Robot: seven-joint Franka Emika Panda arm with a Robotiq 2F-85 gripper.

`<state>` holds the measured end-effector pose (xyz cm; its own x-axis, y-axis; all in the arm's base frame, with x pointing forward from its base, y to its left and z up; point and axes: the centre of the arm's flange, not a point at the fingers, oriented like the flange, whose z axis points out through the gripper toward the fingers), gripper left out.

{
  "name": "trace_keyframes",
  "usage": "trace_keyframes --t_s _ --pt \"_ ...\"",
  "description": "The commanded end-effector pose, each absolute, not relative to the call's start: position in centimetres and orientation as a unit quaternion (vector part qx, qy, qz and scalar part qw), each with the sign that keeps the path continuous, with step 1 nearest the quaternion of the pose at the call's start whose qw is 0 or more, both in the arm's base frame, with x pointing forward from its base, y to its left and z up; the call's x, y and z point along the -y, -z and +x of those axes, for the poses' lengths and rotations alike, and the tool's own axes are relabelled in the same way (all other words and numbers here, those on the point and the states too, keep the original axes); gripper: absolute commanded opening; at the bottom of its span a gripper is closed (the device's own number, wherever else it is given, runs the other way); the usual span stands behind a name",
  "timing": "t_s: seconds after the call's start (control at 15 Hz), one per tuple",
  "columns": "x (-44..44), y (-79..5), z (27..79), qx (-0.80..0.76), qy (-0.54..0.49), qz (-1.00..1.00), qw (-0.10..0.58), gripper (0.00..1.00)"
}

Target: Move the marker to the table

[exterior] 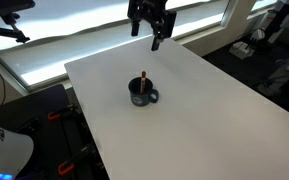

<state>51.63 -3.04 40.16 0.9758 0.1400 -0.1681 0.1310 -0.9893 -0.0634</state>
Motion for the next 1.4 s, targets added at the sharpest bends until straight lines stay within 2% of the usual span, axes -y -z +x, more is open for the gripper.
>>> trace_keyframes --t_s 0.0,0.13,0.2,0.67,1.27,1.33 --pt "-0.4 -37.8 54.9 0.144 -0.131 -0.979 0.061 1.00" --pt "-1.6 -36.0 55.9 0.177 -0.158 -0.968 0.083 1.00" --pt "-1.2 -36.6 53.6 0.151 -0.131 -0.978 0.064 1.00" --pt "-1.1 -36.0 54.0 0.152 -0.136 -0.977 0.067 1.00" --pt "0.3 -34.4 59.8 0.153 -0.156 -0.972 0.091 1.00" --pt "0.5 -34.6 57.5 0.144 -0.143 -0.976 0.074 1.00"
